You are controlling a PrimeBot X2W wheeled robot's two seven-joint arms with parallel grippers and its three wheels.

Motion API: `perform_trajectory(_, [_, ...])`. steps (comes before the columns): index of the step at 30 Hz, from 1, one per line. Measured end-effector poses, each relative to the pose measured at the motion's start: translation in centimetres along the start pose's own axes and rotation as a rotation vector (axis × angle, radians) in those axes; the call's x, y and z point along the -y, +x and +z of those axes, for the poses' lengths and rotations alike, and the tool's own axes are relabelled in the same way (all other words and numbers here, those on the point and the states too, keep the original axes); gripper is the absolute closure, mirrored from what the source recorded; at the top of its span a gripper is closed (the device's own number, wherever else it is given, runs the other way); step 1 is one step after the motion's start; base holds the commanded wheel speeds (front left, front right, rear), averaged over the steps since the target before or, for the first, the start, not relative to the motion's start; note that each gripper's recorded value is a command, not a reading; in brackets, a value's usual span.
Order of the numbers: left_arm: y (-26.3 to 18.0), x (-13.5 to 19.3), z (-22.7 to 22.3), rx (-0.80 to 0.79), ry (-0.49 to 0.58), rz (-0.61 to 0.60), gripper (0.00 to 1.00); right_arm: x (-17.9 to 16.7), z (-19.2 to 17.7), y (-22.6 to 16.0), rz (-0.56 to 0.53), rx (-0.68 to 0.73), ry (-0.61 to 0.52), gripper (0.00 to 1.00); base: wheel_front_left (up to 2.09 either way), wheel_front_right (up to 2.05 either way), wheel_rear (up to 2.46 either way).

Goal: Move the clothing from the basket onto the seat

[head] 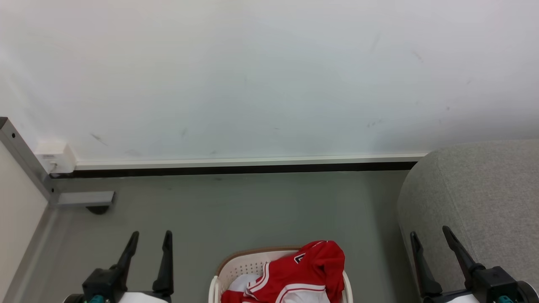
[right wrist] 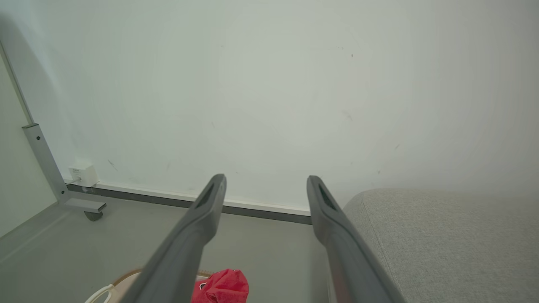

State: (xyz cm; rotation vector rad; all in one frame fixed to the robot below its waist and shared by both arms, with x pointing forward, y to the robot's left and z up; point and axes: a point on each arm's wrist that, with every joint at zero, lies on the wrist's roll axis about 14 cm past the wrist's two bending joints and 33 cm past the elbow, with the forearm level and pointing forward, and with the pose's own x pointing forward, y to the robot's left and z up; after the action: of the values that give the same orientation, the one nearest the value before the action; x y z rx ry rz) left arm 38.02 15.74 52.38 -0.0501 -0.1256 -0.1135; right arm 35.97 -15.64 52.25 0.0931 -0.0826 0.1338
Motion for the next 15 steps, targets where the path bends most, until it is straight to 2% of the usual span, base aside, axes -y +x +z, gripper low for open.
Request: perform_trajectory(15, [0.15, -0.19, 0.14, 0.006, -0.017, 0.011, 0.00, 0.14, -0.11, -0.10, -0.006, -0.001, 0.014, 0.00, 0.00, 0.00, 0.00])
